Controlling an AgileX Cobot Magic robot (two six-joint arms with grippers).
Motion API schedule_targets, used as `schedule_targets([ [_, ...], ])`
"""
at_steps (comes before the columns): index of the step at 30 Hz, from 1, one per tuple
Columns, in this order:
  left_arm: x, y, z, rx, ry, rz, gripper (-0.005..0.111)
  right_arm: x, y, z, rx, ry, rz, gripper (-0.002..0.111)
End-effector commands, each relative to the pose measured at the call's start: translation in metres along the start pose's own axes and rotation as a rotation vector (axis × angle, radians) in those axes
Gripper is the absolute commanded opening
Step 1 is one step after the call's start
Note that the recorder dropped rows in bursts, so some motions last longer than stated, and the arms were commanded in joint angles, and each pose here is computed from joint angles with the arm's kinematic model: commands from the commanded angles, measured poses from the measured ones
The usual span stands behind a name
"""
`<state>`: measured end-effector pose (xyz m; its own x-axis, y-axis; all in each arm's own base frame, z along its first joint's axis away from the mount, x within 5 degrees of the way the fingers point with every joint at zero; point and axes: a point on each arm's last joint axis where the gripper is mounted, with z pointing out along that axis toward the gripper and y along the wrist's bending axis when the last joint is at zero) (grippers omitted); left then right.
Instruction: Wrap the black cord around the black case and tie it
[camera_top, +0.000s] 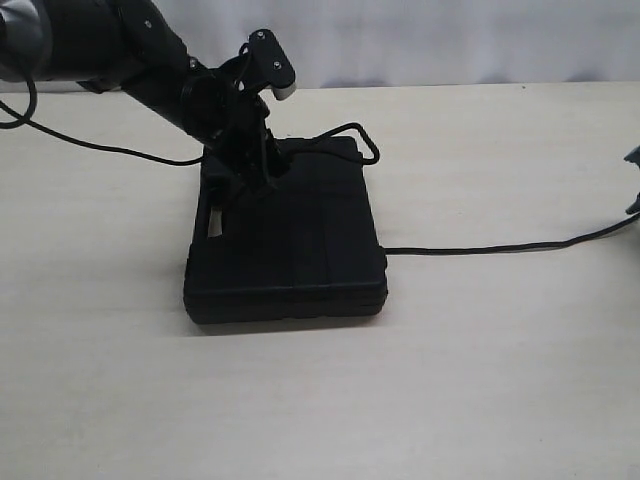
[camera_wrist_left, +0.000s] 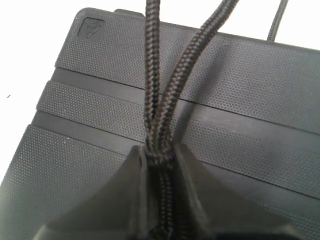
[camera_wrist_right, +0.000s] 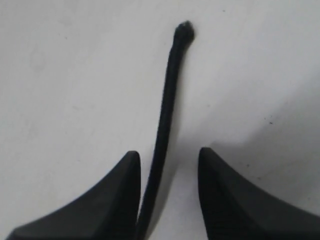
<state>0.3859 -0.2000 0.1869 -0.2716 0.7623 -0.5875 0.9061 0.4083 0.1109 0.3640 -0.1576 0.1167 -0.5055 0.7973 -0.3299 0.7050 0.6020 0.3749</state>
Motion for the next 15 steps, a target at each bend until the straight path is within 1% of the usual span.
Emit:
schedule_targets([
  [1,-0.004,-0.001,-0.001,-0.012,-0.026,-0.016,0.000,-0.004,0.006,-0.003,-0.030,0.027,-0.046,0.037],
  [5,-0.004,-0.001,-0.001,-0.012,-0.026,-0.016,0.000,-0.002,0.005,0.002,-0.026,0.035,-0.045,0.037],
  [10,-0.004,-0.001,-0.001,-0.012,-0.026,-0.016,0.000,0.002,-0.001,0.020,-0.029,0.051,0.018,0.037],
  [15,-0.004,-0.001,-0.001,-0.011,-0.022,-0.012,0.000,0.003,-0.001,0.031,-0.050,0.061,-0.012,0.037],
])
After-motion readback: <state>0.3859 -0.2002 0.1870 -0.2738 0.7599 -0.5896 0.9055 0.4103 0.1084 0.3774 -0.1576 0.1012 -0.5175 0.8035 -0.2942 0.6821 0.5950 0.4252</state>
